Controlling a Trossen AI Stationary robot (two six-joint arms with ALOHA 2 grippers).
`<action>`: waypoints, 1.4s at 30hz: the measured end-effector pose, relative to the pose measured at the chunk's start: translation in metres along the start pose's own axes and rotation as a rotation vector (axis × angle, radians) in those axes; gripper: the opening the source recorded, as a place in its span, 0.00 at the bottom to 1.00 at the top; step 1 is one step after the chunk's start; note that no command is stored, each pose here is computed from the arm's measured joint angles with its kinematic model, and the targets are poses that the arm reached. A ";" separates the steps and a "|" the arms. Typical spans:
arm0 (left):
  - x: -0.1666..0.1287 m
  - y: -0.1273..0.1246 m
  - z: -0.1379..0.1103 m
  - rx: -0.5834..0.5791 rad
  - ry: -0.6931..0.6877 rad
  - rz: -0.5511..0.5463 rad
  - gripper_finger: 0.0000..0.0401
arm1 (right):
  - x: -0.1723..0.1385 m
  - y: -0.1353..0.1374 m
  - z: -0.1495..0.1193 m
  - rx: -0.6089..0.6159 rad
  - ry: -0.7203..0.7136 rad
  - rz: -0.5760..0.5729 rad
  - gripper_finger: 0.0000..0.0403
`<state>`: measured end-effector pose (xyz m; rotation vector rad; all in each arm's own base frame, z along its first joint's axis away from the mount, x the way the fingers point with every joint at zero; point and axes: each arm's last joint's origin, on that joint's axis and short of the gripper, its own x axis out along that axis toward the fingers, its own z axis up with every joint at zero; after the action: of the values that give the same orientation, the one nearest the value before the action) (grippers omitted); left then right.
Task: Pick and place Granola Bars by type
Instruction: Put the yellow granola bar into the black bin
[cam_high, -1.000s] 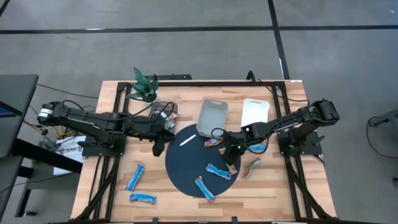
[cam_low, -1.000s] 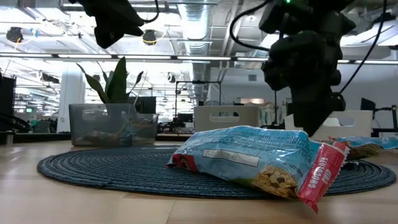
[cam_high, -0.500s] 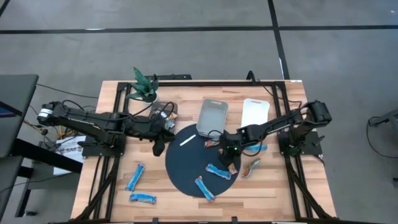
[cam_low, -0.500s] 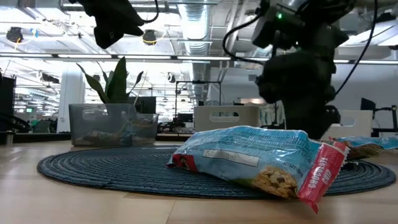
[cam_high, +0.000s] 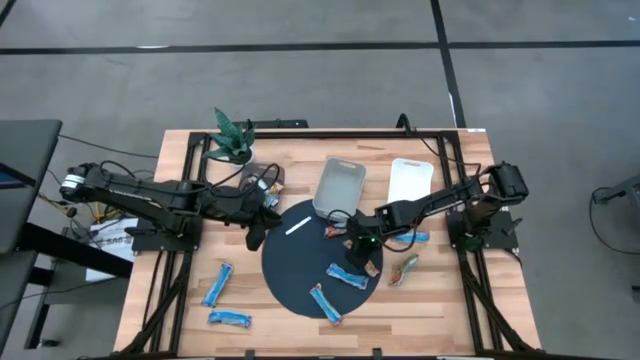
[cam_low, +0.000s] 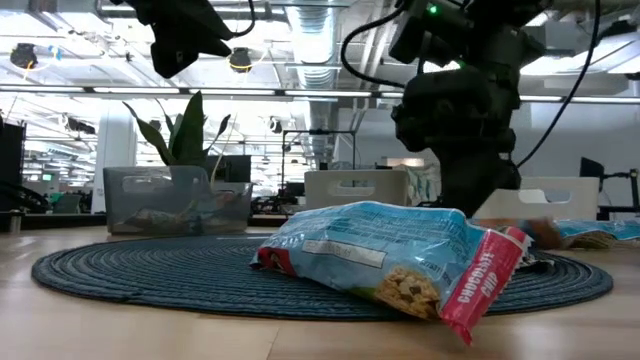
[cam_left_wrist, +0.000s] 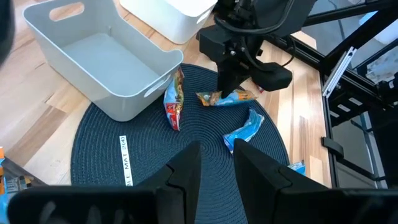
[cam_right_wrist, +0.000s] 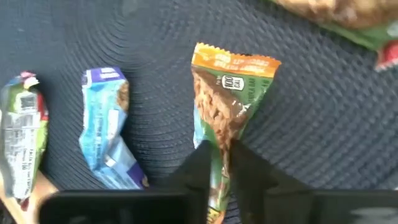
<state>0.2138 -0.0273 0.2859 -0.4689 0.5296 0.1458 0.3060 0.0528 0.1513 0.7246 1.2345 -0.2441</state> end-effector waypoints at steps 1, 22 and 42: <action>0.000 0.000 0.000 0.000 0.002 0.001 0.22 | 0.000 0.001 0.001 -0.004 -0.003 0.005 0.03; -0.021 0.001 0.008 -0.040 -0.122 0.024 0.22 | -0.120 0.038 0.116 -0.218 -0.443 0.202 0.00; -0.065 0.022 -0.003 -0.095 -0.165 0.227 0.22 | -0.137 0.073 0.189 -0.398 -0.595 0.296 0.00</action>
<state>0.1508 -0.0105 0.3088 -0.4839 0.4140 0.4256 0.4454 -0.0378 0.3309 0.4301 0.5717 0.0369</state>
